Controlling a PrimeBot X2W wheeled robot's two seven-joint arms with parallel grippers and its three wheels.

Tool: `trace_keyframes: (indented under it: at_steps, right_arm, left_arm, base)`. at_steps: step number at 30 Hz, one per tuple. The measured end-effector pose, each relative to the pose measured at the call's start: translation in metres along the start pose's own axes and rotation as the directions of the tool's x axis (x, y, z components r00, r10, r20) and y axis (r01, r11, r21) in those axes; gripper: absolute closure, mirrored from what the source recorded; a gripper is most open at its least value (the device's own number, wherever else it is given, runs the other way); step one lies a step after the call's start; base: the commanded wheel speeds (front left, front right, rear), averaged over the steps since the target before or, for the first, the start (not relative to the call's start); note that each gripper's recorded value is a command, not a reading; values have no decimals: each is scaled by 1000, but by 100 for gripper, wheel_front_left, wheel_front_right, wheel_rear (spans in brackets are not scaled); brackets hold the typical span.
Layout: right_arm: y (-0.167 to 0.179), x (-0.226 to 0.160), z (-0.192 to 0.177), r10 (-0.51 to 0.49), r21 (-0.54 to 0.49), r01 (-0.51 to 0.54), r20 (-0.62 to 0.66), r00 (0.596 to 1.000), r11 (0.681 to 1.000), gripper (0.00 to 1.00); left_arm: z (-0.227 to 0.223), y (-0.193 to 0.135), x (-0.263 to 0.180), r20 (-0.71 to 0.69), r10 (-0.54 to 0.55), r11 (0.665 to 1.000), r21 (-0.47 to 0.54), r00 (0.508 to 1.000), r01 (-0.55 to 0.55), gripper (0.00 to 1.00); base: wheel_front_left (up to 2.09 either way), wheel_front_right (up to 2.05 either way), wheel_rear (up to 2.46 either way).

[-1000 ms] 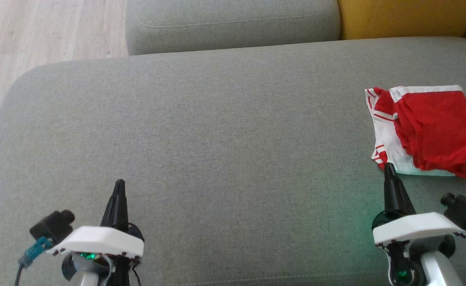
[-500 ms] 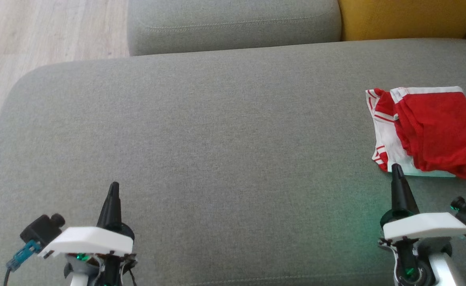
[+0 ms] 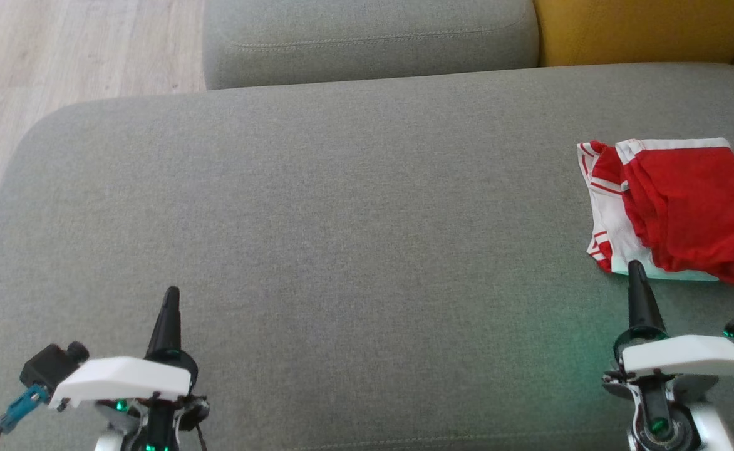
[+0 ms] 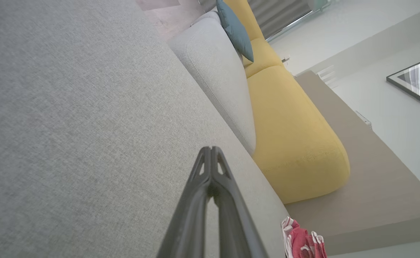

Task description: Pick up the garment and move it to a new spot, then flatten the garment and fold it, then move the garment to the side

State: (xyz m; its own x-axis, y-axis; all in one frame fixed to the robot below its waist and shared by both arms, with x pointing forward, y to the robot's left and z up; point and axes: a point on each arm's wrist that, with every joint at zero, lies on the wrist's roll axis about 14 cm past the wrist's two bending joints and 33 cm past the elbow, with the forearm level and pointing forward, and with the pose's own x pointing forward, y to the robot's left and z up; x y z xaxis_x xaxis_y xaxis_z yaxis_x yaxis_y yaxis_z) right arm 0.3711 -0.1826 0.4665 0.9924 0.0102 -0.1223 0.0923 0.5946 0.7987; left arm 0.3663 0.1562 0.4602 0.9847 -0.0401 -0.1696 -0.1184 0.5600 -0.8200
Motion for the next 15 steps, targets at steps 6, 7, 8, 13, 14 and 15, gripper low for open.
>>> trace_keyframes:
  at_steps: [6, 7, 8, 13, 14, 15]
  right_arm:
    - [-1, 0, 2, -4, 69, 4, 2, 1000, 998, 100]
    - [-1, 0, 1, -4, 80, 4, -1, 1000, 997, 100]
    - [-1, 0, 2, -4, 92, 5, -1, 1000, 996, 100]
    - [-2, 0, 4, -7, 149, 7, 5, 1000, 989, 100]
    - [-2, 0, 5, -9, 161, 8, 8, 1000, 987, 100]
    - [-3, 0, 6, -10, 174, 9, 9, 1000, 985, 100]
  left_arm:
    - [1, 0, 0, -6, -3, 998, -63, 1000, 2, 100]
    - [2, 0, 1, -5, -2, 997, -74, 1000, 2, 100]
    - [2, 0, 1, -9, -2, 996, -85, 1000, 1, 100]
    - [7, -1, 3, 3, -8, 990, -139, 1000, 8, 100]
    - [8, 1, 3, 4, -4, 989, -151, 1000, 4, 100]
    - [9, 1, 3, 6, -3, 987, -162, 1000, 4, 100]
  base:
    - [0, 0, 0]
    - [0, 0, 0]
    - [0, 0, 0]
    - [0, 0, 0]
    - [0, 0, 0]
    - [0, 0, 0]
